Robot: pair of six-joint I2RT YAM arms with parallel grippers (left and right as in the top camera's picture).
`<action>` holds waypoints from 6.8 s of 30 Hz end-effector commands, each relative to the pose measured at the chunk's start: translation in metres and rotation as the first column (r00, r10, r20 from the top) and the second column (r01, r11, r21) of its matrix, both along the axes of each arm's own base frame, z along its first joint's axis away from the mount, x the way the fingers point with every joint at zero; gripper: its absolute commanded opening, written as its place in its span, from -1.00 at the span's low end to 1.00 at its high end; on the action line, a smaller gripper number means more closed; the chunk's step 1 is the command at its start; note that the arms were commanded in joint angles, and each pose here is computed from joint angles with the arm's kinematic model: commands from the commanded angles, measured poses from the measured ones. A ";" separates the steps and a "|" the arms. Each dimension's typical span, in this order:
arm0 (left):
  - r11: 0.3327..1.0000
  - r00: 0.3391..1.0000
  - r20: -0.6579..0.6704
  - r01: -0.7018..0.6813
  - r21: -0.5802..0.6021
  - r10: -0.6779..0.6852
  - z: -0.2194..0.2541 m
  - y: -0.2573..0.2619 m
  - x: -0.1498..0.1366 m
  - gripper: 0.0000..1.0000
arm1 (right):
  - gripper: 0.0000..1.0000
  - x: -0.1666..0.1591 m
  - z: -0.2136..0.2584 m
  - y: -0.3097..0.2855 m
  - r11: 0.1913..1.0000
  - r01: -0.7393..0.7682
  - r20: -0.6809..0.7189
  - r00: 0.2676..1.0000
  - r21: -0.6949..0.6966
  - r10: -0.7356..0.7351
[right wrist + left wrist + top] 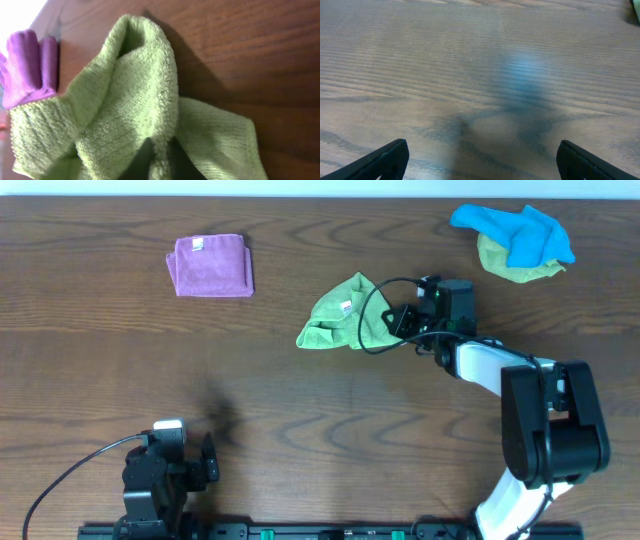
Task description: Fold the cloth
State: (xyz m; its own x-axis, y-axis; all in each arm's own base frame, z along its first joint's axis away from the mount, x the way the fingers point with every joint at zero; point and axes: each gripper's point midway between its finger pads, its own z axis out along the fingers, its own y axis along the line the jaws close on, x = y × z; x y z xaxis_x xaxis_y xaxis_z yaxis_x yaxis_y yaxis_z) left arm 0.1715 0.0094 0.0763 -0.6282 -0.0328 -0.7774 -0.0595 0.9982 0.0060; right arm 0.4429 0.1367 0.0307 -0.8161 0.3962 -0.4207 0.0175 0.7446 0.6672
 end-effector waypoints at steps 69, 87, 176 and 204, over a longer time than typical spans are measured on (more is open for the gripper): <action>0.776 0.985 0.124 0.168 -0.608 -0.117 0.043 -0.085 0.010 0.91 | 0.68 -0.031 0.089 -0.099 0.800 -0.017 0.029 0.999 -0.600 0.044; 0.653 0.967 -0.193 -0.039 -0.756 -0.166 0.045 -0.104 0.019 0.92 | 0.67 -0.049 0.025 -0.080 0.729 -0.374 -0.134 0.920 -0.573 0.367; 0.450 0.865 -0.340 -0.154 -0.880 -0.368 -0.004 -0.210 0.228 1.00 | -0.97 -0.048 0.073 -0.061 0.945 0.004 -0.126 0.991 -0.327 -0.048; 0.475 0.843 -0.317 -0.085 -0.876 -0.434 -0.036 -0.258 0.287 0.91 | -0.98 -0.053 0.071 -0.059 0.950 -0.013 -0.149 0.988 -0.313 -0.036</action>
State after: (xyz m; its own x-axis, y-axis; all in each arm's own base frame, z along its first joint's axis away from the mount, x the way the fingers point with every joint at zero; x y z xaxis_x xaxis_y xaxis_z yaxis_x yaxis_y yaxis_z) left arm 0.4594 -0.2400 0.0481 -0.9304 -0.3635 -0.0469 -0.1493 0.4927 -0.8573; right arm 0.3880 0.0732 0.0915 -0.8847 0.2695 -0.3803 0.1197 0.9199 0.3735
